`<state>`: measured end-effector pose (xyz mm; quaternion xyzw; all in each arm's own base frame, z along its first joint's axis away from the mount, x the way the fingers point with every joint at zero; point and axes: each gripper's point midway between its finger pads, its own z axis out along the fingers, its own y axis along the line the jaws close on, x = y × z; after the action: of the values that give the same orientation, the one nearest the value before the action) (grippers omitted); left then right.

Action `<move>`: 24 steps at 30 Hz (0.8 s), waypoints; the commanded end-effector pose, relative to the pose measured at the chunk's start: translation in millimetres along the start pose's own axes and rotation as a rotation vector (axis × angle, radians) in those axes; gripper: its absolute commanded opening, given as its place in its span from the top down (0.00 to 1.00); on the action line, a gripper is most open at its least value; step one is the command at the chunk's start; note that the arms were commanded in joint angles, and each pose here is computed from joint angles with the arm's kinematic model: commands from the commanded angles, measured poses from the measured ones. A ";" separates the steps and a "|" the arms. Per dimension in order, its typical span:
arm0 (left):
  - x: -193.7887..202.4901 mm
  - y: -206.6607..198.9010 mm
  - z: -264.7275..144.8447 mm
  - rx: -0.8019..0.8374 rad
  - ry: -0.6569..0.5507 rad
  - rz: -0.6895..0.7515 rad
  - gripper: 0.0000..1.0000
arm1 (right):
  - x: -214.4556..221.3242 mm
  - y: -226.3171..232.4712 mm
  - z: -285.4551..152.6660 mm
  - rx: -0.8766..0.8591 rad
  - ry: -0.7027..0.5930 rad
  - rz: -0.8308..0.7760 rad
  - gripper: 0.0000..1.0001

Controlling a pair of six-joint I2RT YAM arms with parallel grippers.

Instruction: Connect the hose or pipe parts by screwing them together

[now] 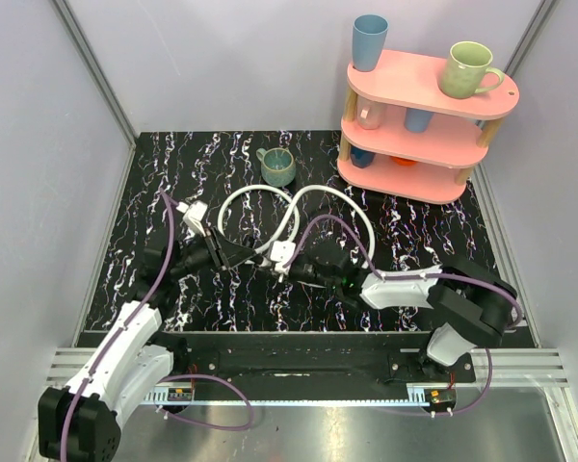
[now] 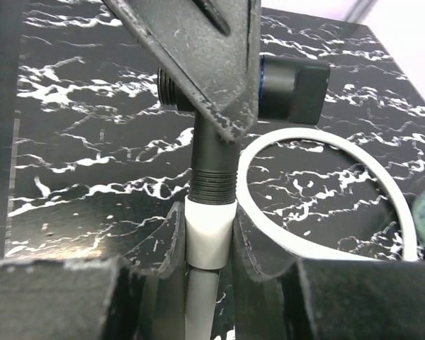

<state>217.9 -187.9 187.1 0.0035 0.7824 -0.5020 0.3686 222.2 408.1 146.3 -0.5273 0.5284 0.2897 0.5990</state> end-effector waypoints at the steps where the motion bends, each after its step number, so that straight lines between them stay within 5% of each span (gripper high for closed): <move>1: 2.0 -50.3 -10.8 0.284 0.016 0.335 1.00 | -83.5 22.0 -5.4 -0.247 -0.227 0.047 1.00; 7: 17.3 -72.8 -23.5 0.445 0.026 0.578 1.00 | -82.2 22.7 -23.3 -0.385 -0.268 0.167 1.00; 13: 25.8 -80.7 -30.1 0.513 0.063 0.638 1.00 | -90.0 44.7 -34.0 -0.562 -0.237 0.217 1.00; 24: 28.8 -80.5 -27.5 0.548 0.043 0.765 1.00 | -81.2 34.8 -34.7 -0.522 -0.186 0.273 0.98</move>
<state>152.5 -212.2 223.0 0.3411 0.6247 -0.5330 0.4575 153.4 393.4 170.7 -0.5576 0.4907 0.5342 0.4036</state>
